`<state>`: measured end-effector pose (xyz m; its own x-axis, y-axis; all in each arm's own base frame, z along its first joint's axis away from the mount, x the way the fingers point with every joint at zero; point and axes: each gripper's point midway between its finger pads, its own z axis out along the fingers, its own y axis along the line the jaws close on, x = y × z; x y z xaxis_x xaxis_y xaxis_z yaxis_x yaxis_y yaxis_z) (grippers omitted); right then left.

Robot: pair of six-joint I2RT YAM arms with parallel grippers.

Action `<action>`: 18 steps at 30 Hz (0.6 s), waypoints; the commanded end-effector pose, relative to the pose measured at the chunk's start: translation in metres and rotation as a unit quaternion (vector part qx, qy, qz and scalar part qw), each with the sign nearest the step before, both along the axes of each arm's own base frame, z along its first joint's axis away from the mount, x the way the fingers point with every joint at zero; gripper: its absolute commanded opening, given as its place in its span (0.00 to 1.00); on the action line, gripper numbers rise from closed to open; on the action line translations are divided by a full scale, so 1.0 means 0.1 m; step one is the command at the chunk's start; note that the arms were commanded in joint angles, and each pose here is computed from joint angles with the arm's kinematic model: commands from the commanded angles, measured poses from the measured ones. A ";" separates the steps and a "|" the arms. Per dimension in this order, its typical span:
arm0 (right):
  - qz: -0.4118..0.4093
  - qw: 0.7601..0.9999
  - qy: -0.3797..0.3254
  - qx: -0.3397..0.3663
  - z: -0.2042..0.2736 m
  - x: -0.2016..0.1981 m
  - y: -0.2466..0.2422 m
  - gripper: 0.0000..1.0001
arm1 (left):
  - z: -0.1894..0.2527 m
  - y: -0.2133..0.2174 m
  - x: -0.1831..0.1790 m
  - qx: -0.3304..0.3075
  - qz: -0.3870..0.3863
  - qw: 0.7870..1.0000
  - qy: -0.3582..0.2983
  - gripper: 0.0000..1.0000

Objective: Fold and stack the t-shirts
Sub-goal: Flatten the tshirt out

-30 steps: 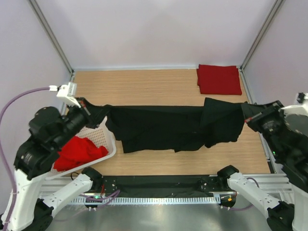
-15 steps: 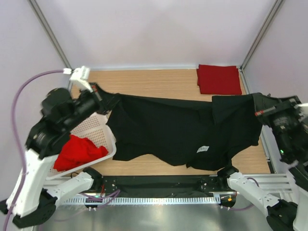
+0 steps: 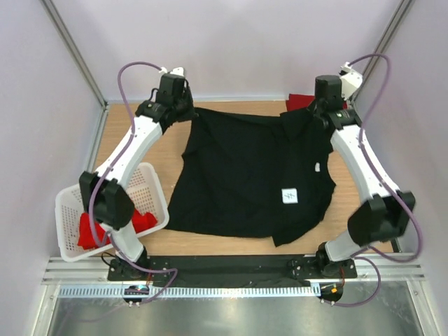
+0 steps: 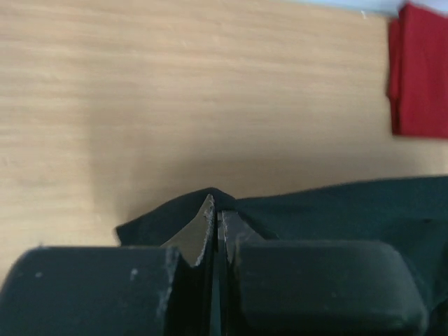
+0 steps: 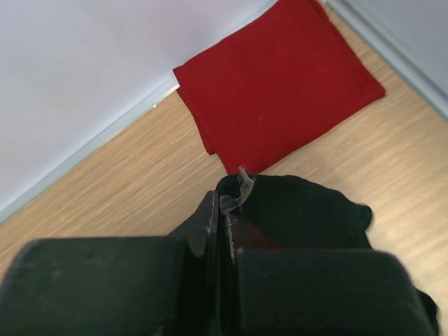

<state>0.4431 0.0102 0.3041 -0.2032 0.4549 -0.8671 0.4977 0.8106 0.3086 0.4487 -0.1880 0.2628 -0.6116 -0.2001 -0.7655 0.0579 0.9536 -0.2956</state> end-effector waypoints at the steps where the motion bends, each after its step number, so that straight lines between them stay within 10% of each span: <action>1: 0.017 0.995 -0.093 0.030 0.41 0.53 0.02 0.01 | 0.30 0.18 0.62 0.002 0.035 0.997 -0.071 0.00; 3: 0.027 0.995 -0.093 0.035 0.43 0.76 0.02 0.01 | 0.40 0.22 0.86 0.005 0.047 0.995 -0.084 0.09; 8: 0.047 0.998 0.046 0.024 -0.05 1.05 0.10 0.47 | 0.18 0.26 1.11 0.037 0.054 0.997 -0.029 0.67; 18: 0.115 0.959 0.251 0.061 -0.91 -0.50 0.50 0.54 | -0.14 0.15 -0.03 0.026 0.005 0.997 0.069 0.65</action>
